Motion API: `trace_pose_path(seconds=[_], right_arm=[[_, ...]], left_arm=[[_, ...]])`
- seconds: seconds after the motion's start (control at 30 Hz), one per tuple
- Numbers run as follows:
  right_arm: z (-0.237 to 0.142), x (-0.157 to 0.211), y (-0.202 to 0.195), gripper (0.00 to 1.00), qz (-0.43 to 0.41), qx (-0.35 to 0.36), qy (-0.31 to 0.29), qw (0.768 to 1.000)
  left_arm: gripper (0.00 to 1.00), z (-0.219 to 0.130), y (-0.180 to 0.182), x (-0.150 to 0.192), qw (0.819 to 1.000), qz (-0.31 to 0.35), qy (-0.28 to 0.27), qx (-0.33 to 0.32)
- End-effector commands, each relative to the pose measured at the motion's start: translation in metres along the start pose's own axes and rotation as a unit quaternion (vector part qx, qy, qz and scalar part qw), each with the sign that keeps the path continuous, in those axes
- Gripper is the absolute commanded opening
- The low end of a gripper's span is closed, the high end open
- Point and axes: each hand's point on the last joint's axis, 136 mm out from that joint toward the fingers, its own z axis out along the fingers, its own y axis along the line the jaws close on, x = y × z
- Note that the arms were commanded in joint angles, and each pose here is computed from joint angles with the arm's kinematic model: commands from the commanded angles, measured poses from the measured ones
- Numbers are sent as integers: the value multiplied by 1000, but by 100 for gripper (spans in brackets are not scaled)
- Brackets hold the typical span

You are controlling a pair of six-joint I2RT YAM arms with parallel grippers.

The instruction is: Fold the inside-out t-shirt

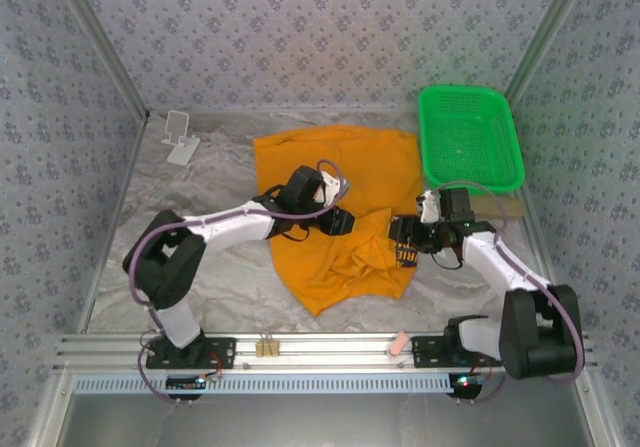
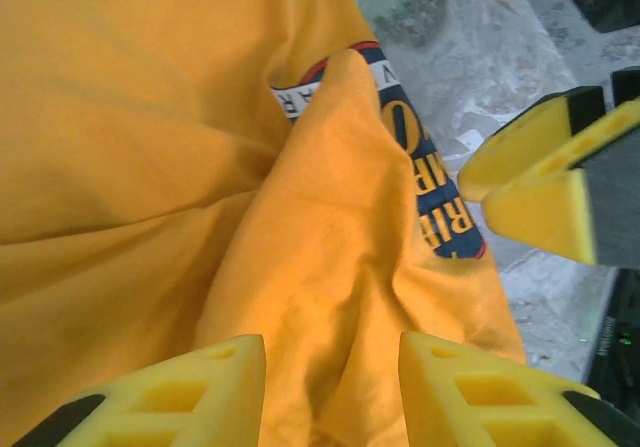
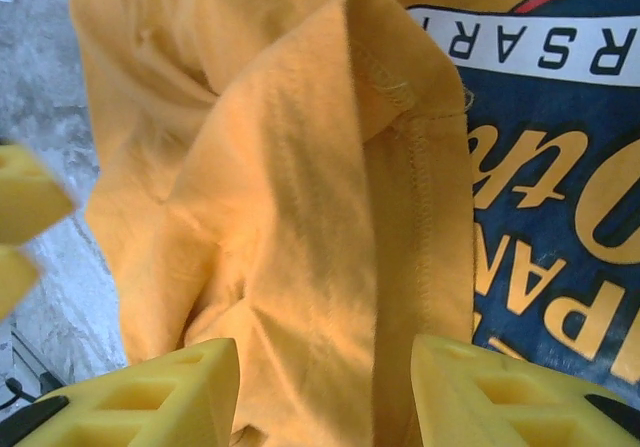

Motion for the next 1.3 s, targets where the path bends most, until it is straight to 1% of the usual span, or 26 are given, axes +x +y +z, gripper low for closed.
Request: trace_pose_path(seconds=[0.0, 0.07, 0.1, 0.17, 0.2, 0.23, 0.27, 0.3, 0.33, 0.37, 0.4, 0.43, 0.47, 0.5, 0.53, 0.6, 0.63, 0.7, 0.8, 0.87, 0.97, 1.07, 1.13, 1.17, 1.2, 1.27], right_arm=[[12, -17, 15, 48, -29, -23, 6, 999], [24, -18, 21, 45, -37, -28, 21, 999], [30, -18, 22, 38, -42, -24, 29, 998], [35, -21, 26, 13, -52, -23, 33, 998], [35, -23, 30, 8, -56, -24, 29, 998], [33, -25, 33, 6, -58, -17, 27, 998], [29, -27, 32, 5, -62, 11, 22, 998], [25, -29, 24, 7, -62, 56, 14, 996], [17, -32, 9, 15, -56, 117, 4, 991], [6, -35, -12, 29, -38, 183, -8, 982], [-5, -37, -28, 37, -18, 229, -22, 973], [-16, -37, -42, 43, 7, 260, -35, 965], [-25, -35, -51, 45, 34, 271, -47, 961], [-31, -32, -53, 47, 52, 269, -55, 960], [-40, -29, -53, 50, 64, 269, -64, 959], [-59, -24, -55, 54, 81, 284, -82, 952], [-69, -21, -56, 56, 94, 292, -90, 948], [-84, -21, -58, 57, 115, 285, -110, 945], [-100, -25, -60, 57, 145, 259, -142, 944], [-107, -28, -64, 57, 156, 254, -155, 942], [-108, -33, -63, 57, 160, 233, -161, 946], [-106, -36, -56, 57, 154, 208, -157, 953], [-105, -36, -53, 57, 151, 195, -156, 956], [-103, -36, -52, 57, 151, 190, -155, 958], [-102, -37, -50, 57, 148, 185, -154, 959], [-100, -36, -48, 56, 142, 176, -148, 963]], left_arm=[[40, -15, 53, 37, 990, -20, 58, -124], [39, -20, 68, 44, 986, -48, 66, -143], [39, -21, 71, 46, 986, -54, 64, -142], [40, -25, 70, 45, 988, -55, 49, -139], [40, -29, 67, 44, 988, -54, 44, -137], [40, -33, 66, 42, 988, -53, 39, -137], [42, -37, 63, 40, 989, -51, 35, -136], [44, -41, 61, 38, 989, -50, 31, -136], [46, -45, 57, 35, 989, -47, 26, -135], [51, -49, 52, 33, 990, -38, 19, -135], [55, -50, 45, 31, 991, -19, 13, -134], [66, -49, 33, 29, 991, 18, 8, -132], [77, -46, 21, 28, 989, 59, 5, -136], [84, -42, 9, 27, 987, 92, 2, -131], [85, -34, -7, 29, 985, 127, 6, -113], [85, -18, -41, 37, 980, 192, 19, -56], [84, -8, -57, 43, 973, 227, 25, -37], [84, 10, -82, 56, 957, 286, 48, -15], [85, 38, -106, 78, 929, 359, 89, -6], [87, 59, -115, 89, 910, 400, 102, -23], [88, 85, -115, 99, 895, 423, 129, -55], [88, 105, -104, 105, 885, 431, 143, -100], [88, 115, -91, 111, 884, 427, 149, -119], [85, 120, -85, 114, 884, 424, 151, -130], [79, 124, -79, 114, 884, 419, 149, -142], [50, 130, -74, 114, 888, 411, 142, -150]])
